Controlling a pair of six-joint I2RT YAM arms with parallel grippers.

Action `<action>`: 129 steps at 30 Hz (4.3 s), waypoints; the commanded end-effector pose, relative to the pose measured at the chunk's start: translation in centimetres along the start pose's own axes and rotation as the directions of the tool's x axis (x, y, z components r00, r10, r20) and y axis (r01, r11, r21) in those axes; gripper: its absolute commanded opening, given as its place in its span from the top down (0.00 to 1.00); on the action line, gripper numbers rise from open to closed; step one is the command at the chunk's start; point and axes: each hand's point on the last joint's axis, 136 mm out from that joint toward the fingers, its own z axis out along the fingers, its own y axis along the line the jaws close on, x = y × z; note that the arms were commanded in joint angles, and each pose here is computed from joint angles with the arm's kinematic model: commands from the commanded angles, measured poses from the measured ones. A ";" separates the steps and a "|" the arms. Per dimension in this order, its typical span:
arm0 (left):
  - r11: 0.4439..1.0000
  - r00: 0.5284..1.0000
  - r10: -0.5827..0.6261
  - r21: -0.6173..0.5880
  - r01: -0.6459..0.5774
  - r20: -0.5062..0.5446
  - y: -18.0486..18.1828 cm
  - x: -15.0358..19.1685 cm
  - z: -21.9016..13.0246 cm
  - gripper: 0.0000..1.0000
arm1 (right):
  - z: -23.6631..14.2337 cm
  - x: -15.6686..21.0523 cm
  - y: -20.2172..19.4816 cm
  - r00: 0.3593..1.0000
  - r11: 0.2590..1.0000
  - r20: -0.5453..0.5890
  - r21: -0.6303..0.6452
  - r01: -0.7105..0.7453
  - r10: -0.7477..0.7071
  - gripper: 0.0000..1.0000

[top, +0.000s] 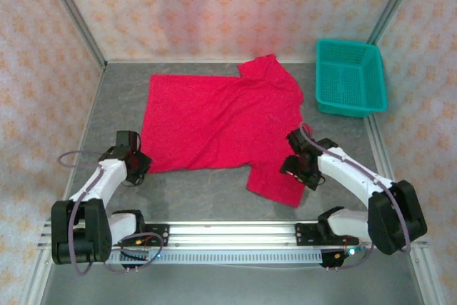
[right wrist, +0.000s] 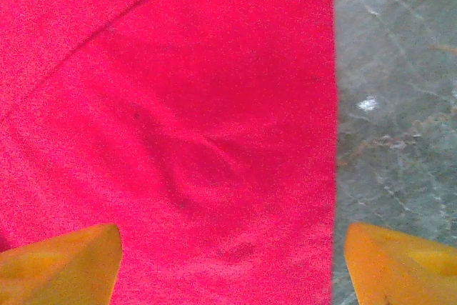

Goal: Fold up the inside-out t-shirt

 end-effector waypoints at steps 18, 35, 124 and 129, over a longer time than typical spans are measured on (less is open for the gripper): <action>1.000 1.000 0.000 -0.030 0.000 0.000 -7.3 -7.6 5.0 1.00 | 3.9 -17.3 15.4 0.996 0.988 0.080 -0.145 0.044 -0.033 0.18; 0.997 0.999 0.039 0.062 -0.041 0.032 -7.8 -7.1 1.8 1.00 | -1.1 -0.3 0.3 0.999 0.999 0.038 0.049 -0.023 0.021 0.60; 0.991 0.982 0.133 0.009 -0.136 0.132 -3.4 -5.3 -7.6 1.00 | -13.6 -10.5 7.1 0.935 0.991 0.355 -0.131 0.035 0.014 1.00; 0.985 0.981 0.161 -0.080 -0.153 0.108 -4.5 -7.2 -4.9 1.00 | -11.7 -14.7 8.5 0.945 0.995 0.327 -0.095 0.016 0.016 1.00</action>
